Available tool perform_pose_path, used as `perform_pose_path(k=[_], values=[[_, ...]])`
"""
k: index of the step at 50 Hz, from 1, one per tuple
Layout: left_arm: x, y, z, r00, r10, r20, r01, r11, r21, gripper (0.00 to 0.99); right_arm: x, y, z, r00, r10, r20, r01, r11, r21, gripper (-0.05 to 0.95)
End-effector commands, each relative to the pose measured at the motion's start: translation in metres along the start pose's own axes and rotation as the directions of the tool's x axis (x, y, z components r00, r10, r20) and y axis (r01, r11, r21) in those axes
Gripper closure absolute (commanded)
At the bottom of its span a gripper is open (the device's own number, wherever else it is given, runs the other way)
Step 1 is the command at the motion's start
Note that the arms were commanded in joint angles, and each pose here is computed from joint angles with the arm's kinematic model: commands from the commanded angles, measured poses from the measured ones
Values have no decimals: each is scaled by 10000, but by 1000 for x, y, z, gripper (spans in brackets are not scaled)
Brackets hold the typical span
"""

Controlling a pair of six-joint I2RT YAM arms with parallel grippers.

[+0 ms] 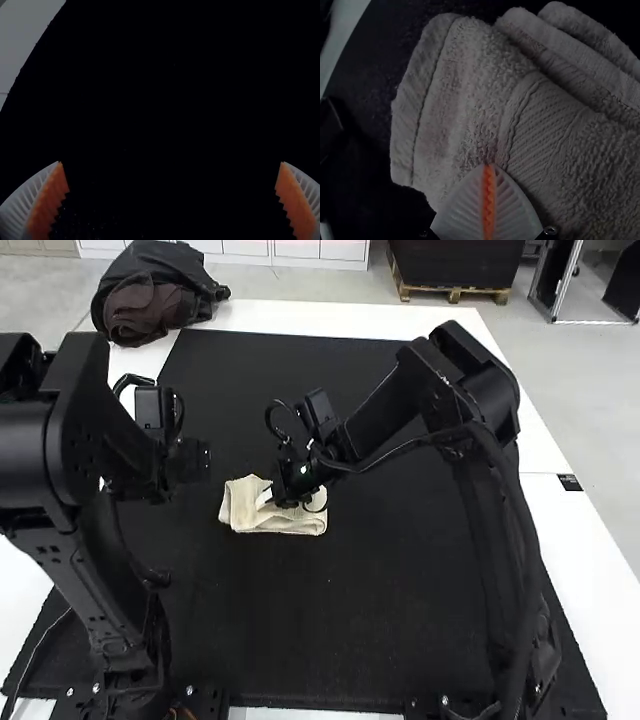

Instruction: Fold the towel.

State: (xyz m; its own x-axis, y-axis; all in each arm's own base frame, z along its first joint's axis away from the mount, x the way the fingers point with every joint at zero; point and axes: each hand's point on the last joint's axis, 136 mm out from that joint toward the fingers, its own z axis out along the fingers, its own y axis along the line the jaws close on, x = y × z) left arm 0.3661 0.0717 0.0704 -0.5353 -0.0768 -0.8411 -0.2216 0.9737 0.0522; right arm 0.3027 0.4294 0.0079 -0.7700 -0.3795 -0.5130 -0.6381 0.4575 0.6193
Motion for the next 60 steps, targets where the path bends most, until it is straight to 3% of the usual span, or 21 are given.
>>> perform_pose_path(k=[1, 16, 27, 37, 44, 55, 60], values=[[-23, 6, -3, 9983, -27, 577, 37, 9998, -176, 26, 8, -4, 6, 9998, 122, -145, -124, 9998, -171, 926], [-31, 4, -2, 9979, 36, 653, -27, 9999, -137, 26, 9, -10, 10, 9989, 473, -69, -474, 9987, -180, 925], [-51, 6, -4, 9964, 6, 850, 8, 9999, -165, 26, -60, 56, -43, 9913, 269, 1286, -128, 9939, -1094, 925], [-76, 5, -8, 9940, -15, 1095, 28, 9999, -125, 26, -100, 95, -100, 9729, -41, 2312, 343, 9913, -1269, 925], [-99, 5, -15, 9904, -31, 1385, 45, 9999, -99, 26, -131, 107, -149, 9403, -178, 3399, 564, 9930, -1039, 925], [-154, 7, -44, 9755, -71, 2198, 90, 9999, -77, 26, -179, 113, -250, 8453, -534, 5317, 679, 9977, -76, 915], [-181, 7, -64, 9643, -103, 2645, 104, 9999, 11, 26, -189, 113, -301, 7928, -697, 6055, 532, 9976, 452, 682]])
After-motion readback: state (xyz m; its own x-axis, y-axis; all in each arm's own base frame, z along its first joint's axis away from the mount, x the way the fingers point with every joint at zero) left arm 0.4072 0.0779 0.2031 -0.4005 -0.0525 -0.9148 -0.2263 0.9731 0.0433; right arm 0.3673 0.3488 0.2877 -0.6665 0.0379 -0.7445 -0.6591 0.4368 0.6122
